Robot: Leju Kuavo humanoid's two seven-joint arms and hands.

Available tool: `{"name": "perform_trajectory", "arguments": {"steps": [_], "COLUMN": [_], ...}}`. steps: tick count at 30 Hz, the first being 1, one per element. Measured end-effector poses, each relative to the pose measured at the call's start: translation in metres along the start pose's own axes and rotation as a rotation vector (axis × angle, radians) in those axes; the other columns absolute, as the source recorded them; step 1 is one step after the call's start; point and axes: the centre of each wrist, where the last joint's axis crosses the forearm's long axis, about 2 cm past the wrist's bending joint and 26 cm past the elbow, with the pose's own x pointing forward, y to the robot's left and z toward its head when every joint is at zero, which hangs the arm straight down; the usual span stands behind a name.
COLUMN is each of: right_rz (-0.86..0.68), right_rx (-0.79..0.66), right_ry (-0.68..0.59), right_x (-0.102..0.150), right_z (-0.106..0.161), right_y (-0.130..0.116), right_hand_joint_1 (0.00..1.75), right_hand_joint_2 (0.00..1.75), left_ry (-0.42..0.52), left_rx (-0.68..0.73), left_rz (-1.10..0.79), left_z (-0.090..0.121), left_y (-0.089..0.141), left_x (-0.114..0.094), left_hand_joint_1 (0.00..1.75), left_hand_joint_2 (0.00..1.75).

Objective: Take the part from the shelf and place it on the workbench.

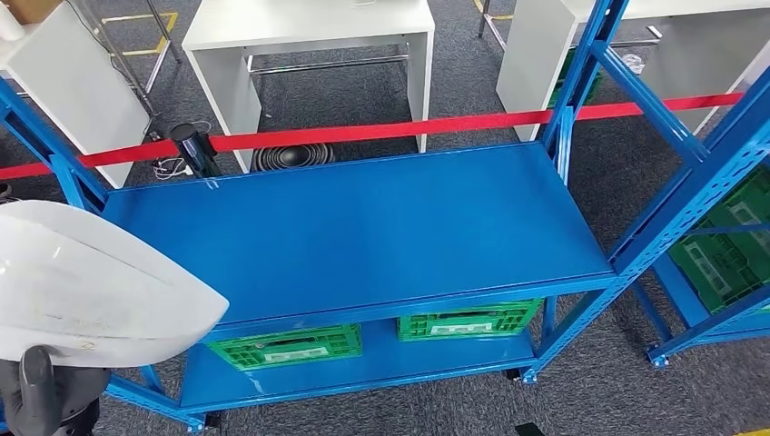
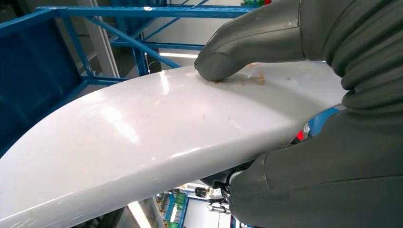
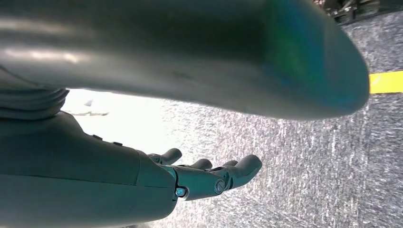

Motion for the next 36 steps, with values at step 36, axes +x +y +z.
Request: {"name": "perform_trajectory", "arguments": {"steps": [36], "right_rz": [-0.034], "right_rx": [-0.008], "right_ry": [-0.004], "right_x": [-0.001], "right_z": [0.000], "right_y": [-0.013], "right_hand_joint_1": [0.00], "right_hand_joint_2": [0.00], "left_ry": [0.008], "left_rx": [0.051], "left_rz": [0.138], "left_z": [0.026], "left_y": [-0.006], "left_x": [-0.023], "left_hand_joint_1": [1.75], "left_hand_joint_2": [1.75]}}
